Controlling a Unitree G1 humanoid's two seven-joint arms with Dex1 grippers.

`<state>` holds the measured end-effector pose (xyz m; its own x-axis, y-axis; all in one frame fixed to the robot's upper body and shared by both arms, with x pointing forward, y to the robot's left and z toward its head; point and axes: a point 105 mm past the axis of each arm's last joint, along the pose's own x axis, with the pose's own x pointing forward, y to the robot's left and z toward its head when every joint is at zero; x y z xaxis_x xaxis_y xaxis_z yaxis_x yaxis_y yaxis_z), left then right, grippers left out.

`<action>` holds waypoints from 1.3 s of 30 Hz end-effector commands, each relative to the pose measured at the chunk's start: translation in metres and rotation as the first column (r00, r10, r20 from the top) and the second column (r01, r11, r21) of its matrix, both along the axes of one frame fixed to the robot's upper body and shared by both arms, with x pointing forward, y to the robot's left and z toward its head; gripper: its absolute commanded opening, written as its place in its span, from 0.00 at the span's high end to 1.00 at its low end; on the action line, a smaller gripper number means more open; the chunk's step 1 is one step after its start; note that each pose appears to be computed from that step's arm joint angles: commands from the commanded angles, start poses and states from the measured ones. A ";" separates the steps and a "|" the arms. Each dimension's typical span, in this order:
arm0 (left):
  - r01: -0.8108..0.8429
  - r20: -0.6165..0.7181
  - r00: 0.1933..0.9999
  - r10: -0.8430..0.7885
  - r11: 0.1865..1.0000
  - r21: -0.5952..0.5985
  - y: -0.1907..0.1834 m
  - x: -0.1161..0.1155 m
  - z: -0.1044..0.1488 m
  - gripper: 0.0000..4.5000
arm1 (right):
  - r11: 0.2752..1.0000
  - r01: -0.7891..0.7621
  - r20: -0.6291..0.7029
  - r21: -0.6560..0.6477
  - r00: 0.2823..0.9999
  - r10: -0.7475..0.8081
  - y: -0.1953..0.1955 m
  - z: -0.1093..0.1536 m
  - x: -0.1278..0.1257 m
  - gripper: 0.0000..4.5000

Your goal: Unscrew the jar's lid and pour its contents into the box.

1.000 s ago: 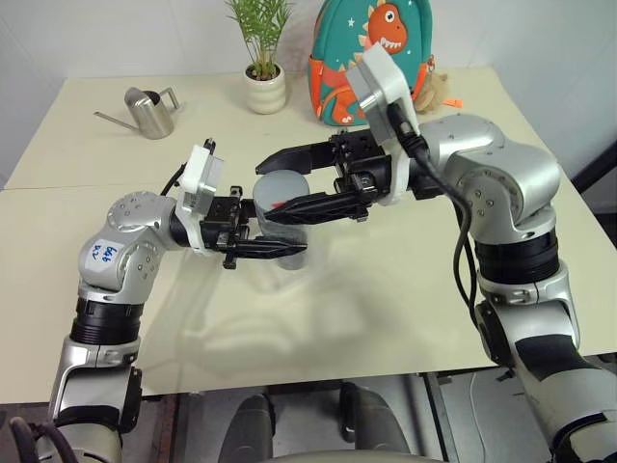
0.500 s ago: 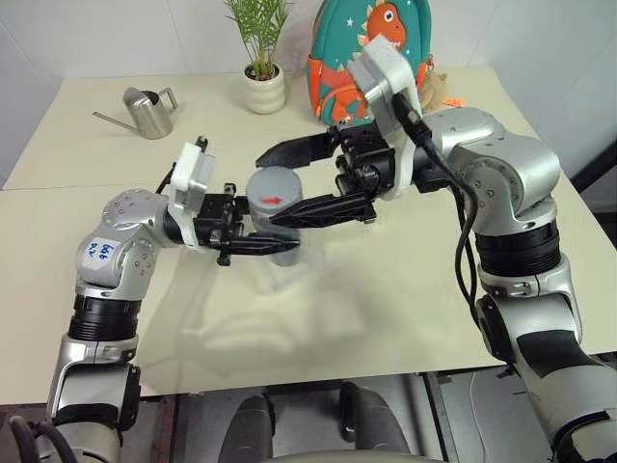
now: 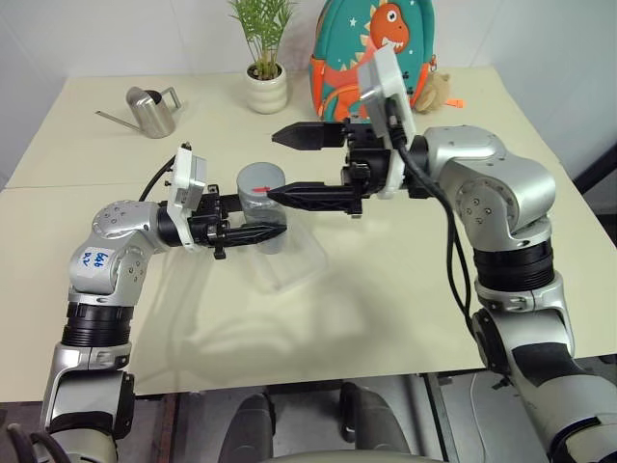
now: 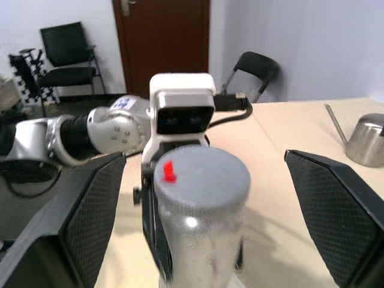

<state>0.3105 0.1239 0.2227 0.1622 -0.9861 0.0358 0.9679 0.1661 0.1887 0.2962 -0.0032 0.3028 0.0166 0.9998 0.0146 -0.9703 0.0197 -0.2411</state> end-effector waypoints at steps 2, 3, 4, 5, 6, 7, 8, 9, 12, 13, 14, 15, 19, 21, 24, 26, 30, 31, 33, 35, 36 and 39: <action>0.005 0.064 0.998 -0.005 1.000 -0.001 -0.004 -0.002 0.009 0.55 | 1.000 0.000 0.039 0.002 0.999 0.000 0.012 0.005 -0.005 0.01; 0.007 0.066 0.998 -0.007 1.000 -0.002 -0.005 -0.002 0.009 0.55 | 1.000 0.001 0.037 0.002 0.999 -0.002 0.015 0.004 -0.004 0.01; 0.009 0.067 0.998 -0.009 1.000 -0.004 -0.006 -0.002 0.009 0.55 | 1.000 0.000 0.035 0.001 0.999 0.000 0.018 0.003 -0.004 0.01; 0.011 0.068 0.998 -0.011 1.000 -0.007 -0.007 -0.002 0.009 0.55 | 1.000 -0.001 0.033 0.001 0.999 0.001 0.021 0.003 -0.004 0.01; 0.012 0.068 0.998 -0.012 1.000 -0.009 -0.007 -0.002 0.009 0.55 | 1.000 -0.002 0.033 0.001 0.999 0.002 0.022 0.003 -0.004 0.01; 0.012 0.068 0.998 -0.012 1.000 -0.009 -0.007 -0.002 0.009 0.55 | 1.000 -0.006 0.032 -0.002 0.999 0.006 0.025 0.002 -0.004 0.01; 0.013 0.068 0.998 -0.012 1.000 -0.010 -0.007 -0.002 0.010 0.55 | 1.000 -0.009 0.031 -0.004 0.999 0.009 0.027 0.001 -0.004 0.01; 0.013 0.068 0.998 -0.012 1.000 -0.011 -0.007 -0.001 0.010 0.55 | 1.000 -0.010 0.031 -0.006 0.999 0.010 0.028 0.000 -0.004 0.01; 0.013 0.070 0.998 -0.012 1.000 -0.012 -0.007 -0.002 0.011 0.55 | 1.000 0.003 0.030 -0.003 1.000 -0.003 0.031 0.000 -0.001 0.01; 0.013 0.070 0.997 -0.012 1.000 -0.012 -0.007 -0.002 0.011 0.55 | 1.000 0.009 0.029 -0.003 1.000 -0.009 0.030 -0.001 0.001 0.01; 0.014 0.071 0.997 -0.013 1.000 -0.012 -0.007 -0.002 0.011 0.55 | 1.000 0.020 0.028 -0.002 0.999 -0.020 0.029 -0.001 0.004 0.01; 0.014 0.071 0.997 -0.014 1.000 -0.012 -0.007 -0.002 0.011 0.55 | 0.999 0.032 0.026 0.000 0.999 -0.032 0.028 -0.002 0.007 0.01; 0.019 0.072 0.997 -0.019 1.000 -0.008 -0.006 -0.004 0.011 0.55 | 0.996 0.092 0.022 0.017 0.996 -0.092 0.018 0.002 0.022 0.01; 0.023 0.072 0.997 -0.023 1.000 -0.008 -0.006 -0.005 0.011 0.55 | 0.993 0.112 0.027 0.026 0.993 -0.113 0.014 0.005 0.028 0.01; 0.030 0.071 0.997 -0.029 0.999 -0.009 -0.008 -0.006 0.012 0.55 | 0.990 0.134 0.027 0.042 0.990 -0.135 0.004 0.010 0.036 0.01; 0.035 0.071 0.997 -0.034 0.999 -0.010 -0.008 -0.007 0.011 0.55 | 0.988 0.145 0.030 0.051 0.989 -0.147 -0.004 0.013 0.040 0.01; 0.037 0.069 0.997 -0.036 0.999 -0.010 -0.008 -0.008 0.011 0.55 | 0.987 0.152 0.043 0.056 0.987 -0.155 -0.027 0.016 0.042 0.01; 0.037 0.069 0.997 -0.036 0.999 -0.010 -0.007 -0.008 0.011 0.55 | 0.986 0.157 0.042 0.056 0.986 -0.159 -0.034 0.016 0.042 0.01; 0.035 0.068 0.997 -0.035 0.999 -0.011 -0.006 -0.008 0.011 0.55 | 0.983 0.175 0.042 0.049 0.983 -0.177 -0.047 0.015 0.044 0.01; 0.034 0.067 0.997 -0.033 0.999 -0.010 -0.005 -0.009 0.011 0.55 | 0.980 0.194 0.041 0.042 0.980 -0.196 -0.058 0.014 0.046 0.01; 0.033 0.066 0.997 -0.032 0.999 -0.009 -0.004 -0.009 0.010 0.55 | 0.979 0.200 0.039 0.041 0.979 -0.202 -0.062 0.014 0.046 0.01; 0.021 0.065 0.998 -0.021 1.000 -0.004 -0.001 -0.008 0.010 0.55 | 0.979 0.199 0.026 0.041 0.979 -0.200 -0.071 0.014 0.042 0.01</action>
<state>0.3072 0.1215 0.2230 0.1489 -0.9882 0.0363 0.9674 0.1532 0.2015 0.3482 -0.0745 0.3051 0.2506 0.9677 0.0265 -0.9411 0.2499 -0.2279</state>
